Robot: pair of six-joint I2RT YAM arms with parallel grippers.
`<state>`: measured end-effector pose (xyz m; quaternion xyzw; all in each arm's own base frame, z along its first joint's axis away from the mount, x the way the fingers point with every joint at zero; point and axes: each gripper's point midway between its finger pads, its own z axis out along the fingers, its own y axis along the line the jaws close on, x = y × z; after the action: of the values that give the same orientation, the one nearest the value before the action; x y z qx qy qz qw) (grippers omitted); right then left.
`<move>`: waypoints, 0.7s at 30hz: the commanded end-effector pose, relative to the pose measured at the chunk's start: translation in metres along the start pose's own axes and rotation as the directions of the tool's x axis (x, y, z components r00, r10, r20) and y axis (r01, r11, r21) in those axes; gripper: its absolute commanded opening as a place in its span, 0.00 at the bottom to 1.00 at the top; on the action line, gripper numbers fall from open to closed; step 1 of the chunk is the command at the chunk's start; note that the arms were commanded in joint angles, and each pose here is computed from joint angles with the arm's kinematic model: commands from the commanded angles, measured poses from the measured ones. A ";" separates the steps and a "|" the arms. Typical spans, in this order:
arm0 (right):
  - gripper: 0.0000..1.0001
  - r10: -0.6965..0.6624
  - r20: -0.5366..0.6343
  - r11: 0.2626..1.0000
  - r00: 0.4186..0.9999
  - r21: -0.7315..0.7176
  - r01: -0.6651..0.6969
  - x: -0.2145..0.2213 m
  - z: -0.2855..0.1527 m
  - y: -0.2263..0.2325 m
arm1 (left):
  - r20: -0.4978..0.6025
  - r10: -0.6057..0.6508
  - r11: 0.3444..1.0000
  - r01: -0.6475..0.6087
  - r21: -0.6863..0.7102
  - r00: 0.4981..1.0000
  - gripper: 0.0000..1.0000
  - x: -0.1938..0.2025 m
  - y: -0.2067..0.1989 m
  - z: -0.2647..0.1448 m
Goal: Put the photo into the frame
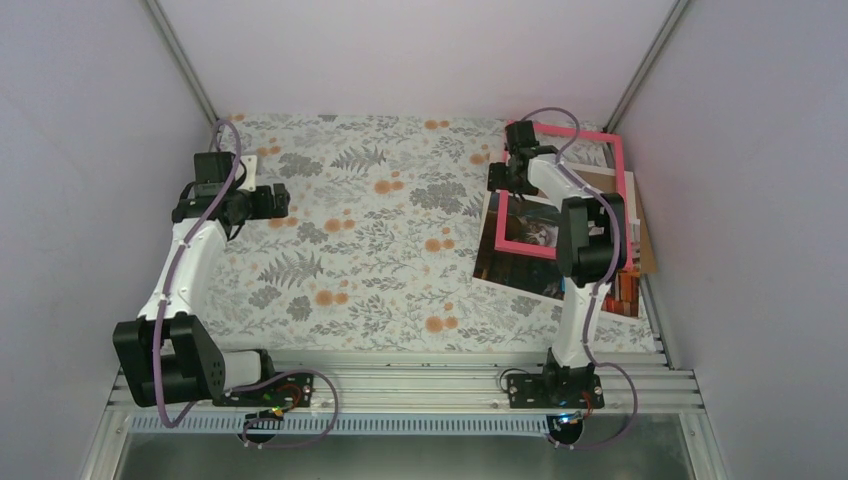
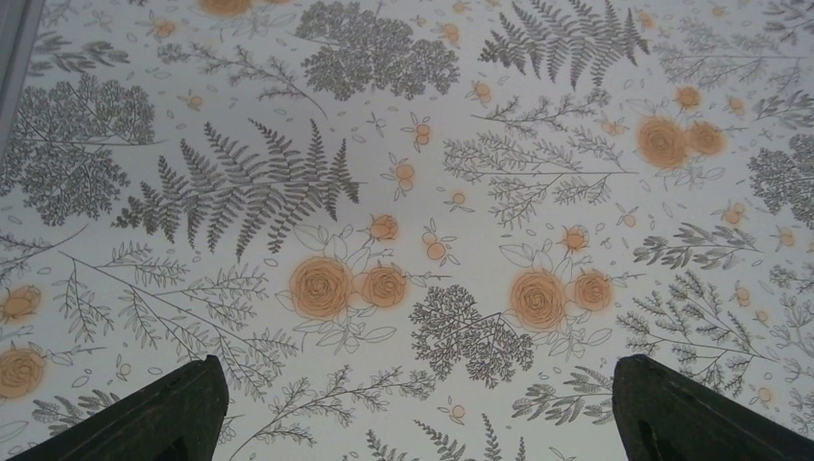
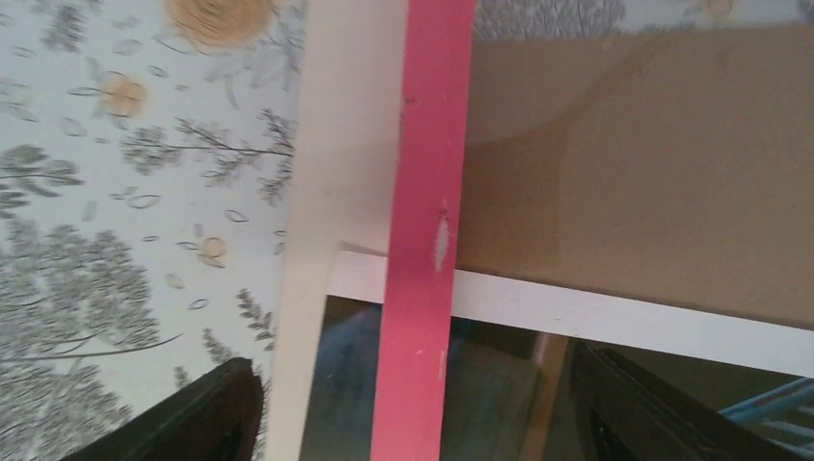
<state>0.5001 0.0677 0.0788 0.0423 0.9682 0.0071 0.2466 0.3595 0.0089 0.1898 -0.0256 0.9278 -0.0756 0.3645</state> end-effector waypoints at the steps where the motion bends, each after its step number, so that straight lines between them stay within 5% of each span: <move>1: 0.77 0.031 -0.007 0.998 0.999 0.060 -0.031 -0.005 0.012 -0.006 | 0.015 -0.018 1.000 0.018 -0.025 1.000 1.00 -0.009 0.006 0.002; 12: 0.65 0.046 -0.048 0.997 0.998 0.064 -0.043 -0.003 0.047 -0.002 | -0.016 -0.028 0.999 0.028 -0.032 0.999 1.00 -0.009 0.009 0.012; 21: 0.45 0.054 -0.062 0.996 0.997 0.069 -0.050 -0.002 0.056 -0.002 | -0.035 -0.033 0.999 0.032 -0.035 0.999 1.00 -0.009 0.011 0.019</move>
<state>0.5192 0.0660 0.0263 0.0655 0.9769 -0.0104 0.2029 0.3721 0.0136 0.1706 -0.0354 0.9385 -0.0705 0.3362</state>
